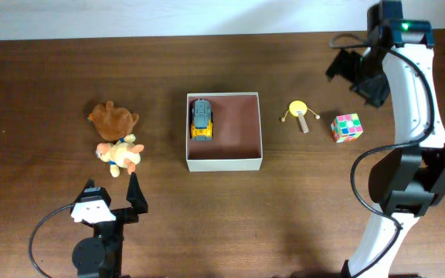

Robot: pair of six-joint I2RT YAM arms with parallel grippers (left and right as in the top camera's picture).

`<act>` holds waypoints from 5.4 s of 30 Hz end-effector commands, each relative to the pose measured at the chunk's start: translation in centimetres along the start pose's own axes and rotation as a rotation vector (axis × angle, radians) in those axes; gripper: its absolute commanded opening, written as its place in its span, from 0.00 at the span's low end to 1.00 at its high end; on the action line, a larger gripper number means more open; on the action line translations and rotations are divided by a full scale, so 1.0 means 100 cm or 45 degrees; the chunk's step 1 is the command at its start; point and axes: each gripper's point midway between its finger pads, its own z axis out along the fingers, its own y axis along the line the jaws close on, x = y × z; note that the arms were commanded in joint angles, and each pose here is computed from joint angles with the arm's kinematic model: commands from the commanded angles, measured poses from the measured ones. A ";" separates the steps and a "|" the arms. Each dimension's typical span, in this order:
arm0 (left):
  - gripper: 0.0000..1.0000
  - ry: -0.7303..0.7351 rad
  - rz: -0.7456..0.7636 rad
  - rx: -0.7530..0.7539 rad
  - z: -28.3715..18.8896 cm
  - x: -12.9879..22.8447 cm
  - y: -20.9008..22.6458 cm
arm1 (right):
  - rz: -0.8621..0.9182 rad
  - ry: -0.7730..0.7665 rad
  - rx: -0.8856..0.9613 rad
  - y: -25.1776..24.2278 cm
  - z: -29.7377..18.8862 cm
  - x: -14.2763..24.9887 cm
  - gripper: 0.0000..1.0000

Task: Pack container

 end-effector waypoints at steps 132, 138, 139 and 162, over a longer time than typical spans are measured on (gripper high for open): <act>0.99 -0.002 0.025 0.004 0.000 0.001 0.000 | -0.735 0.105 0.223 -0.014 0.126 0.017 0.76; 0.99 -0.001 0.025 0.004 0.000 0.002 0.000 | -0.675 0.104 0.227 -0.017 0.134 0.019 0.72; 0.99 -0.002 0.025 0.004 0.000 0.001 0.000 | -0.673 0.107 0.222 -0.018 0.136 0.020 0.69; 0.99 -0.001 0.026 0.004 0.000 0.002 0.000 | -0.597 0.151 0.168 -0.028 0.148 0.026 0.46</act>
